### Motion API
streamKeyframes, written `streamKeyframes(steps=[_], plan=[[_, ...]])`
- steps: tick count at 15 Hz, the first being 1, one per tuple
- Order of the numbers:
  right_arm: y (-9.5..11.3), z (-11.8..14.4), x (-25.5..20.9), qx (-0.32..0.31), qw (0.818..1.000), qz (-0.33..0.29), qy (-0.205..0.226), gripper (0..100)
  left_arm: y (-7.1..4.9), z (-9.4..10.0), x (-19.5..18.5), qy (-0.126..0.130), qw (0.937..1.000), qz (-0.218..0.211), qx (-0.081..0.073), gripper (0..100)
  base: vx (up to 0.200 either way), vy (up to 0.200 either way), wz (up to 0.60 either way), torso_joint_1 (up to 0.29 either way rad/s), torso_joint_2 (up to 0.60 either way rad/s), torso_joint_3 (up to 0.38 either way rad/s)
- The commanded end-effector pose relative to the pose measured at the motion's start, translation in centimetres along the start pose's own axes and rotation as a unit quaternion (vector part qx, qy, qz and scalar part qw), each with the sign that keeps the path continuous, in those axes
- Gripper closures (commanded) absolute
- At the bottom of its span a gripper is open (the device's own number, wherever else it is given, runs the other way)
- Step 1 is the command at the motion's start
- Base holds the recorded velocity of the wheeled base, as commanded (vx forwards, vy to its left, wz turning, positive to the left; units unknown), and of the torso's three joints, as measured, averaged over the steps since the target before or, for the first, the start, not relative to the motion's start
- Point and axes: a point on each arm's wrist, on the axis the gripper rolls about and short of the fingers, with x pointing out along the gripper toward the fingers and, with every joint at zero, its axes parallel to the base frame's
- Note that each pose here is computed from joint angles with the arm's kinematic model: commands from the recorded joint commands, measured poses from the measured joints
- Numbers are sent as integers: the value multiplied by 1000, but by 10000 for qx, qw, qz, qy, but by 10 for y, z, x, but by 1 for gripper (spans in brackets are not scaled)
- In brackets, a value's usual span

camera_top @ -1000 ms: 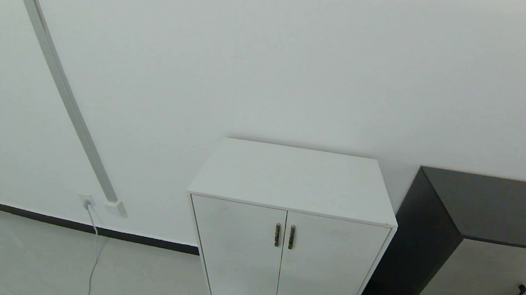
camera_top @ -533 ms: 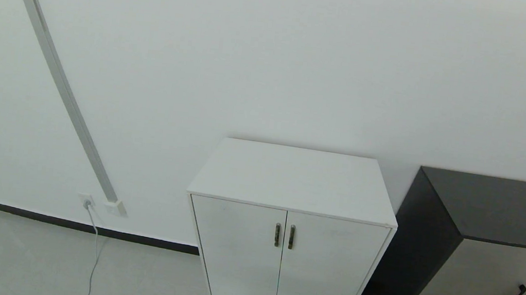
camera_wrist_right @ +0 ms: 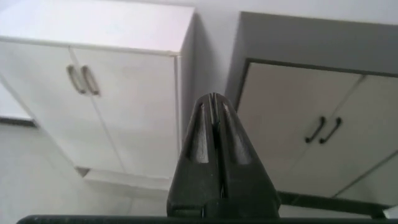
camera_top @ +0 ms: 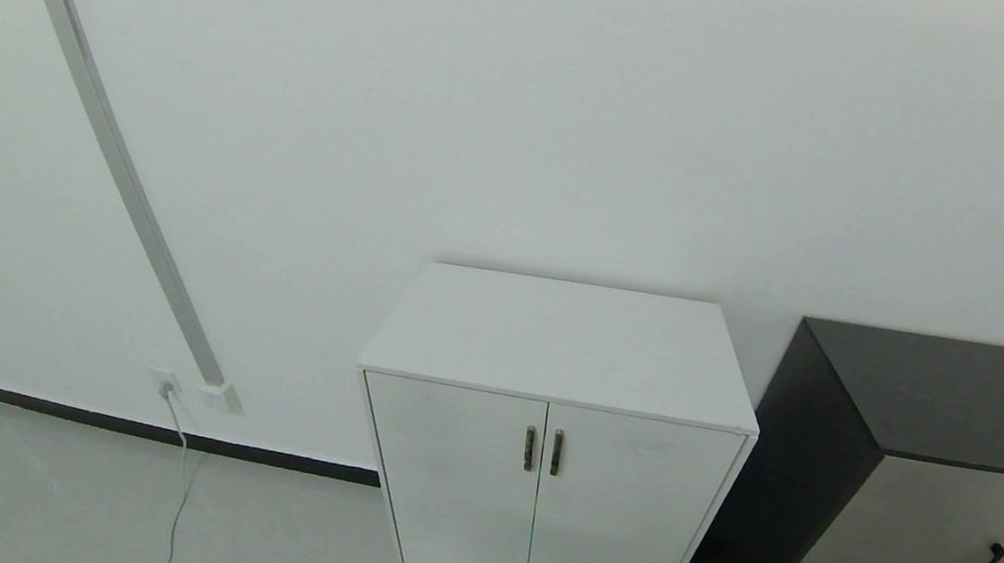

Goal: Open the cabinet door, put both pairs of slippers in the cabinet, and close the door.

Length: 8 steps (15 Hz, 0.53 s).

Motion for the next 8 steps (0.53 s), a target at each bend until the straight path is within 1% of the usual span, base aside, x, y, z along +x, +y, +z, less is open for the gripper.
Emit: streamKeyframes(steps=[1,3,4,8], plan=[[0,-2,-3,24,9998,-25,-187,100,0,0,0,6,10000,4,-1,100,0,0,0,0,0,0],[0,-2,-3,201,9997,-43,-164,100,0,0,0,6,10000,4,-1,100,0,0,0,0,0,0],[0,-2,-3,584,9981,-45,-180,100,0,0,0,6,10000,4,-1,100,0,0,0,0,0,0],[0,-2,-3,584,9981,-7,-181,100,0,0,0,6,10000,4,-1,100,0,0,0,0,0,0]])
